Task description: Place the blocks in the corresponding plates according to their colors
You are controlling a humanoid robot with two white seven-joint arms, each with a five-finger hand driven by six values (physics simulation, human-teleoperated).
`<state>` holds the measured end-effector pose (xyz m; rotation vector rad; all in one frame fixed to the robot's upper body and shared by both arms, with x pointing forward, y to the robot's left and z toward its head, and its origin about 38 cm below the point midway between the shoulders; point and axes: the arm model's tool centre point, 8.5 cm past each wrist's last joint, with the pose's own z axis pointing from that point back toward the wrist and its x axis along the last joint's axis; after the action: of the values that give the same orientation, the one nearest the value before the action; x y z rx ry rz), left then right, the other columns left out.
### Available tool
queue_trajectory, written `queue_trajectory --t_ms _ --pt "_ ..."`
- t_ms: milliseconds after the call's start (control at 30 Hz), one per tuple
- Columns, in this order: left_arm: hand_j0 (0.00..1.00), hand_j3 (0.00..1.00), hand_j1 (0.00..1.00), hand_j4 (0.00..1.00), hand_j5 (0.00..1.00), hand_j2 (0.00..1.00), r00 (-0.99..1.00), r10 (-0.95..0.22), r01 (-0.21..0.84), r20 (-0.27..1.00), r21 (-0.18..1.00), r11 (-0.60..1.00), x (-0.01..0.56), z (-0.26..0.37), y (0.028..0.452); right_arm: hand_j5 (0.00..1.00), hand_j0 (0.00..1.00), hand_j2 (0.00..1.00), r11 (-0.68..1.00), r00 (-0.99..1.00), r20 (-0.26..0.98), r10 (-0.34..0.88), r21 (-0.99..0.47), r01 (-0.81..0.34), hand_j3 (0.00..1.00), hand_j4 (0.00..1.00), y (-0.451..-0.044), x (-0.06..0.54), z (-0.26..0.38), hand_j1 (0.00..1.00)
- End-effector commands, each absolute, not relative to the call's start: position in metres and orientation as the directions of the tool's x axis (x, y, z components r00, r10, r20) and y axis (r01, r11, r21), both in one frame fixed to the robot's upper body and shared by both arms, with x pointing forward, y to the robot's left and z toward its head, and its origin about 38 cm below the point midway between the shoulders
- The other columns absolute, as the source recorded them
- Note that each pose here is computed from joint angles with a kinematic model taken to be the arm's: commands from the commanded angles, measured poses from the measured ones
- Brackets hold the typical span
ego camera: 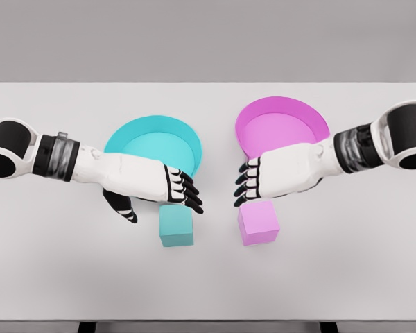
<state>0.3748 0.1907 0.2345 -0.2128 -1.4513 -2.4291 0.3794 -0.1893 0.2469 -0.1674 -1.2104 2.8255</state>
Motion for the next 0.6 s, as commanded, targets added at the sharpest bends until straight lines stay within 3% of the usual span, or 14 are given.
queue_trajectory --t_ms 0,133,567 --pt "0.98 0.98 0.98 0.98 0.98 0.98 -0.943 -0.184 0.332 0.278 0.833 -0.442 0.375 0.235 0.191 1.0 1.0 1.0 -0.692 -0.994 -0.06 0.094 -0.722 -0.021 1.0 1.0 -0.187 0.378 0.242 1.0" --pt "0.94 0.94 0.94 0.94 0.94 0.94 -0.941 -0.187 0.337 0.282 0.831 -0.443 0.375 0.233 0.191 1.0 1.0 1.0 -0.697 -0.996 -0.048 0.078 -0.717 -0.021 1.0 1.0 -0.182 0.375 0.237 1.0" --pt "0.94 0.94 0.94 0.94 0.94 0.94 -0.938 -0.182 0.347 0.296 0.822 -0.451 0.376 0.218 0.183 1.0 1.0 1.0 -0.707 -0.998 -0.024 0.055 -0.707 -0.022 1.0 1.0 -0.175 0.371 0.227 1.0"
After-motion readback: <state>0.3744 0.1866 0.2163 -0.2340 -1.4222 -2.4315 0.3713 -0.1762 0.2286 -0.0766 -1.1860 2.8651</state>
